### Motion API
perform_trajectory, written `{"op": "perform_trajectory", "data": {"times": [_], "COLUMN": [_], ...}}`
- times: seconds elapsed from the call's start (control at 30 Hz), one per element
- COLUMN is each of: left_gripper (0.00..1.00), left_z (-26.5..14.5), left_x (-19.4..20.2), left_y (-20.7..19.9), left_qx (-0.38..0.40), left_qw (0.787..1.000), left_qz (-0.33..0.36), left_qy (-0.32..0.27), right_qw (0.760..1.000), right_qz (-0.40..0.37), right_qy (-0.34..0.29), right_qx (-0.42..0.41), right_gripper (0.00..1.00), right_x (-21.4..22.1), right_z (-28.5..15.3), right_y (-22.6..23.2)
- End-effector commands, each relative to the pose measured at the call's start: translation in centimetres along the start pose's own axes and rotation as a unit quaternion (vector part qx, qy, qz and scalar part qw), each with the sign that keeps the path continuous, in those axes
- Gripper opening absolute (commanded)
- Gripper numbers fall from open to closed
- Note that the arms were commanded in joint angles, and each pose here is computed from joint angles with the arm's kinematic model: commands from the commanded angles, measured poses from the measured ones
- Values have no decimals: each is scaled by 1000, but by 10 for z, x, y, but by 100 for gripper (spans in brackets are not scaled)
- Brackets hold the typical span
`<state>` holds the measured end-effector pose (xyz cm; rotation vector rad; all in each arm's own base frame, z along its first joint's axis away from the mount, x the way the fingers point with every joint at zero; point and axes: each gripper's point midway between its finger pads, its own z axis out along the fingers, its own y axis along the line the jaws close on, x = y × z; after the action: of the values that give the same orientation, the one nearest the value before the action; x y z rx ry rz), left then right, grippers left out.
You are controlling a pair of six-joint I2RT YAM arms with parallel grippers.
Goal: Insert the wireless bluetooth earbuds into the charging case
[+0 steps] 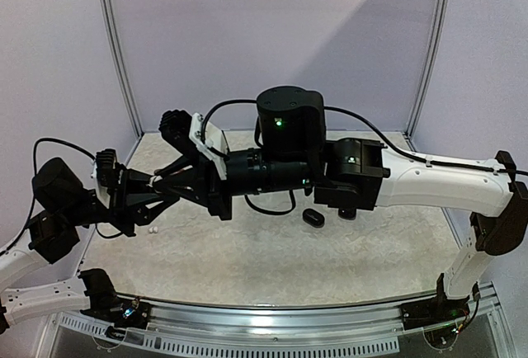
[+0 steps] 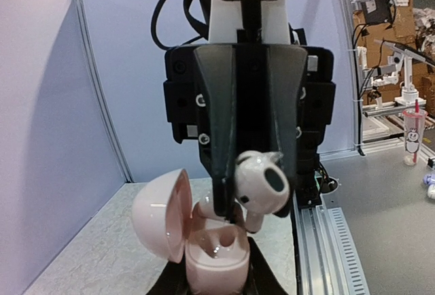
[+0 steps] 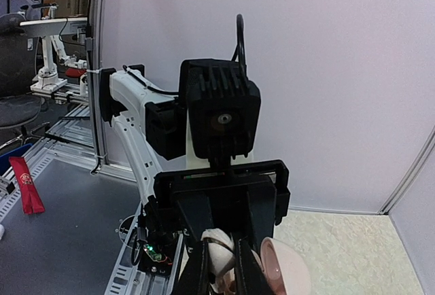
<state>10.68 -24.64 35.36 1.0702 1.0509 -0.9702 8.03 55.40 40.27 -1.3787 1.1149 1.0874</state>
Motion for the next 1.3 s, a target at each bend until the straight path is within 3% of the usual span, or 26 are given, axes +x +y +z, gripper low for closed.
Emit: {"op": "perform_trajectory", "data": {"times": [0.0, 0.33, 1.27], "left_gripper": [0, 0, 0], "left_z": [-3, -1, -2], "left_x": [-17, -12, -24], "left_y": [-1, -1, 9], "left_qx": [6, 7, -21], "left_qw": [1000, 1000, 999], "left_qz": [11, 12, 24], "left_qy": [-19, -11, -24], "right_qw": [1000, 1000, 998], "right_qz": [-4, -9, 22], "right_qy": [14, 1, 49], "right_qx": [18, 24, 40], "right_gripper": [4, 3, 3], "right_x": [3, -4, 43], "right_z": [1, 0, 13], "right_y": [-5, -8, -15]}}
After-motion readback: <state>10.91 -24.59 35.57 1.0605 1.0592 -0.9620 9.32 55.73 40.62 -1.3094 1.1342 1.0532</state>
